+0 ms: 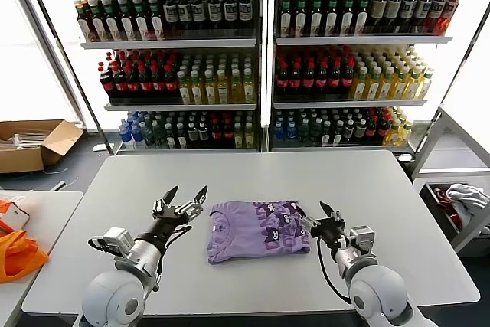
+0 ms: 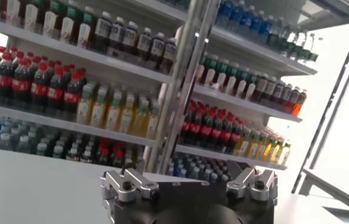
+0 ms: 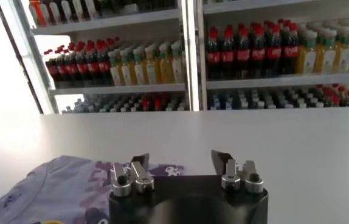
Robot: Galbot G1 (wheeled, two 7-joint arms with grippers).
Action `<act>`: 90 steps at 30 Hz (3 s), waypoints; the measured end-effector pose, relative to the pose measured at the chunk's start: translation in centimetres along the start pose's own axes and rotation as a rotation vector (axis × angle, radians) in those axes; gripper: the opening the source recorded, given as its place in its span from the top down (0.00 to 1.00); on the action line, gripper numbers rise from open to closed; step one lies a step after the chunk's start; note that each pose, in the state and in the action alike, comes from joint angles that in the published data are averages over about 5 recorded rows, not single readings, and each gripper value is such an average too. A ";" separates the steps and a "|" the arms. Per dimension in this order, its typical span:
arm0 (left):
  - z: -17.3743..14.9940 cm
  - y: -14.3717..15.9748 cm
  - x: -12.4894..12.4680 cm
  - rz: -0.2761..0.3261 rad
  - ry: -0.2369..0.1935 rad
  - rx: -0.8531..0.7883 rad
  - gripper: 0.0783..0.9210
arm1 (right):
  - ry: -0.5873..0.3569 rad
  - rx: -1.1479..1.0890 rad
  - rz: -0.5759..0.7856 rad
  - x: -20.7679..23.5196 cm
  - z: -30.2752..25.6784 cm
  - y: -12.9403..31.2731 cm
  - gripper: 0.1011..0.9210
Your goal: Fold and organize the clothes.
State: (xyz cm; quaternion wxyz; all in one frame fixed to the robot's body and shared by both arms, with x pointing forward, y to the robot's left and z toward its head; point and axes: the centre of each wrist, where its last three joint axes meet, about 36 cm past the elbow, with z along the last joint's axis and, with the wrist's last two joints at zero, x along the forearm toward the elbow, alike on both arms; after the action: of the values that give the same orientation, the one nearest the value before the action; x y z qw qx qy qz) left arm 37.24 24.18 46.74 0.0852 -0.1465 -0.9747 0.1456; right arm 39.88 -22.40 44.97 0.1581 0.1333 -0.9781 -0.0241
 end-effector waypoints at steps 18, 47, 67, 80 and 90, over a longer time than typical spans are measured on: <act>0.4 0.4 1.3 -0.034 -0.004 0.016 0.12 | 0.119 0.092 -0.055 -8.4 2.8 10.0 0.12; 0.8 0.9 1.7 -0.034 -0.016 -0.006 0.12 | -0.175 0.071 -0.048 -2.5 -1.3 4.4 0.12; 0.2 3.3 5.6 -0.070 -0.089 -0.103 0.12 | -0.343 0.076 0.204 11.0 1.7 -8.4 0.12; -0.3 4.2 7.9 -0.112 -0.127 -0.159 0.12 | -0.340 0.132 0.276 14.4 3.0 -10.0 0.12; -1.0 4.7 8.4 -0.115 -0.138 -0.190 0.12 | -0.324 0.167 0.312 15.5 3.7 -10.6 0.12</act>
State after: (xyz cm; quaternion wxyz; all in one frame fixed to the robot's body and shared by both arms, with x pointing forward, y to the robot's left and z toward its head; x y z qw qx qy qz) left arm 30.80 31.37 47.25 0.0118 -0.0877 -0.9944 0.0572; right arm 27.22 -36.75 45.18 -0.0105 -0.0126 -0.9980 0.0608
